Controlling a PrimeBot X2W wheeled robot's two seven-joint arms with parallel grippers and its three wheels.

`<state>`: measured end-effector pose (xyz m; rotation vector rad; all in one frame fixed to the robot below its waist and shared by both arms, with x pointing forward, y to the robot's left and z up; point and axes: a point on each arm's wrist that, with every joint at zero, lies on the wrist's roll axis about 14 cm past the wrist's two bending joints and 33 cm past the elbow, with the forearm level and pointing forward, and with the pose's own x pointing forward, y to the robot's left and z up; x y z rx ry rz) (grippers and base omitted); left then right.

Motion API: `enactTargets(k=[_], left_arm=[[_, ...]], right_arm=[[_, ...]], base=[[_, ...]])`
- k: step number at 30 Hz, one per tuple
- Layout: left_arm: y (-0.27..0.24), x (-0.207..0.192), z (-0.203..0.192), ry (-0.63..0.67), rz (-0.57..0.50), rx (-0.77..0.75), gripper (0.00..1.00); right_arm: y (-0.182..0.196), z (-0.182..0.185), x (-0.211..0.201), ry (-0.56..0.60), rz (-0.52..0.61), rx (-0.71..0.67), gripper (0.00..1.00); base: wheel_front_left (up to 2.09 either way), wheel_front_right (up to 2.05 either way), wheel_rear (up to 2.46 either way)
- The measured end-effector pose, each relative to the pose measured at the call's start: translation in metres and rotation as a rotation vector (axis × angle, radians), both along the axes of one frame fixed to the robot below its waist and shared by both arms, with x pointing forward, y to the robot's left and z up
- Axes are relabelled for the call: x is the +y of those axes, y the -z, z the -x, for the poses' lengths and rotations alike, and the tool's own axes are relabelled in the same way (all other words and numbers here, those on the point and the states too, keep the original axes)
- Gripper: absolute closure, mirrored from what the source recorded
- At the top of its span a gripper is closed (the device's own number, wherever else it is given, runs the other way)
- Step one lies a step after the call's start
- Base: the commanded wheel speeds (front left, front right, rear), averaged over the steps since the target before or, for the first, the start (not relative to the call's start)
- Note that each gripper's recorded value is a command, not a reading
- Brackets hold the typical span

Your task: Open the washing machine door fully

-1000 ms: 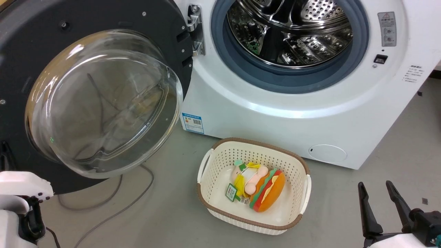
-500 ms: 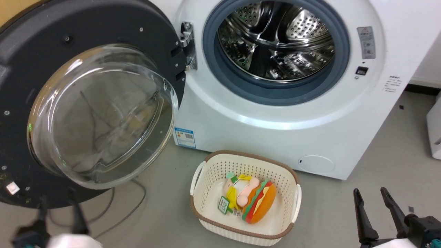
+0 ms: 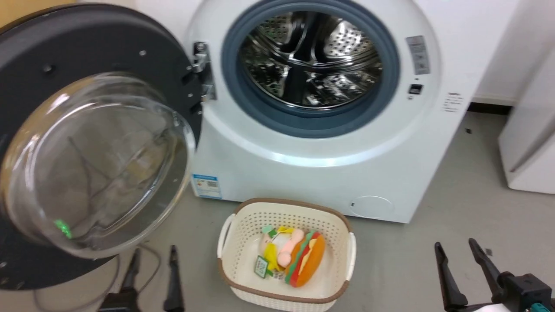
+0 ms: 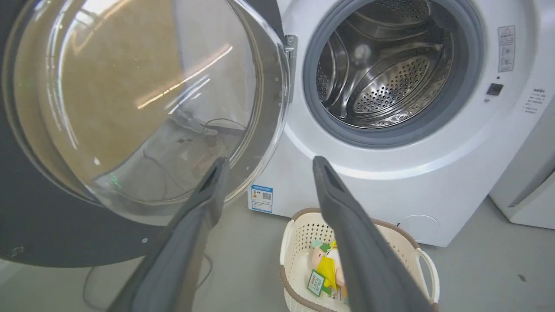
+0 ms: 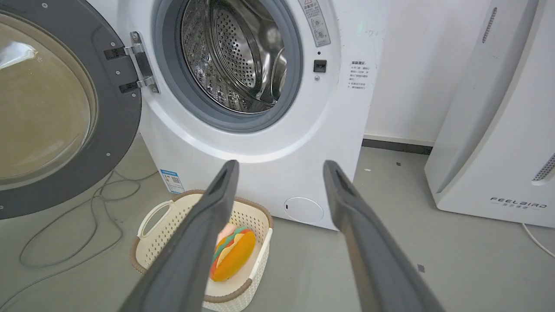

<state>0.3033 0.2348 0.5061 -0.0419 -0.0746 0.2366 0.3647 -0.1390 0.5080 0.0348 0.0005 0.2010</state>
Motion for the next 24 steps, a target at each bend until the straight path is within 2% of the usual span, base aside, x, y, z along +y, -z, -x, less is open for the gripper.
enactTargets(k=[9,24], left_arm=[[0.004,-0.055,-0.030,0.194,-0.045,0.025,0.00],[0.019,-0.068,-0.037,0.233,-0.035,0.076,0.00]], right_arm=[[0.000,0.018,-0.028,0.085,0.026,0.003,0.00],[-0.001,0.026,-0.039,0.123,0.022,0.001,0.00]], base=[[0.00,0.00,0.00],[0.00,0.00,0.00]])
